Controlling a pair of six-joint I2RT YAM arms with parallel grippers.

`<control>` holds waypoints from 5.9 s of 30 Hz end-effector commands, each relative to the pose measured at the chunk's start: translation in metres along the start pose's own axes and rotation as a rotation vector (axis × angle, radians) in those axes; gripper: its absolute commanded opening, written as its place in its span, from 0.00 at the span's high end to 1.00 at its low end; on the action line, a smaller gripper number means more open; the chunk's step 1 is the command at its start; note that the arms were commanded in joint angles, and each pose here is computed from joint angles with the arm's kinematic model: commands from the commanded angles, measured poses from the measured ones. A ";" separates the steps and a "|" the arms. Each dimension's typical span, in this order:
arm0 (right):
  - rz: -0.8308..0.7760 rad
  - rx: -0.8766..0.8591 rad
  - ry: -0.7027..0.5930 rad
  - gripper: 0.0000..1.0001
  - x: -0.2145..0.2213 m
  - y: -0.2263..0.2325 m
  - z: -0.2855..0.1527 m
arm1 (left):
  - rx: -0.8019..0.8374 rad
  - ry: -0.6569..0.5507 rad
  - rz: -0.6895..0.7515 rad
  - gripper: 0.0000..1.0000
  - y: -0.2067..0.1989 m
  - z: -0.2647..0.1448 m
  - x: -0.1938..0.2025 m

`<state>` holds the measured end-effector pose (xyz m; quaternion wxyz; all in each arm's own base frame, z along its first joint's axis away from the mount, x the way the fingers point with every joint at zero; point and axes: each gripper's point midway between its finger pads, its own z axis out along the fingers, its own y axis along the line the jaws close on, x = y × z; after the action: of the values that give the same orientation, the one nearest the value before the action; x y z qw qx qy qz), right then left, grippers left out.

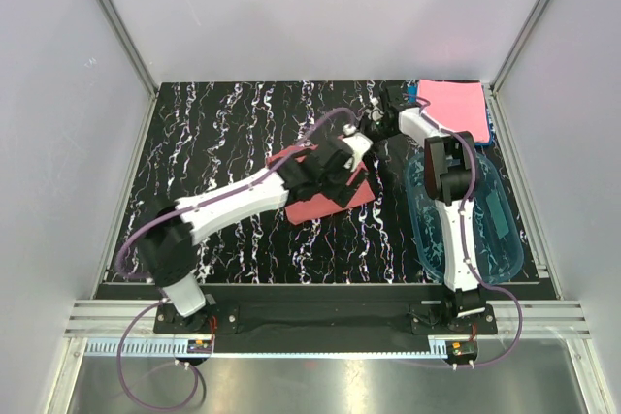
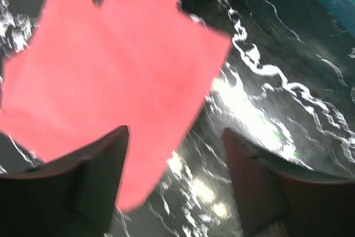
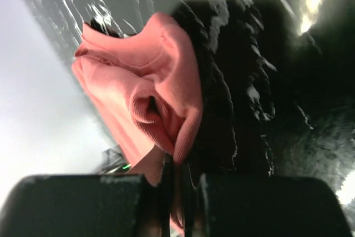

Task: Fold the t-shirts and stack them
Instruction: Neatly place the folded tshirt to the corner

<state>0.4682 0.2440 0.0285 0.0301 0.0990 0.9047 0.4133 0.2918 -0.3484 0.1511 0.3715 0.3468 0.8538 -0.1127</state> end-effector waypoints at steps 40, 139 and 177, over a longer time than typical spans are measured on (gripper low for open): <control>-0.806 0.991 -0.813 1.00 -0.161 0.060 -0.300 | 0.066 -0.042 -0.435 0.23 0.039 -0.119 0.044; -0.416 1.288 -1.218 0.00 -0.249 -0.083 -0.458 | 0.228 0.107 -0.488 0.23 0.054 -0.069 0.044; -0.158 -0.221 -0.601 0.00 0.288 0.038 -0.181 | 0.431 -0.476 -1.044 0.01 0.012 -0.215 0.158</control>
<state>0.1779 0.2049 0.1795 0.3303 0.1034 0.8289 0.4395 0.1173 -0.1546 0.1733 0.3697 -0.1098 0.7940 -0.4699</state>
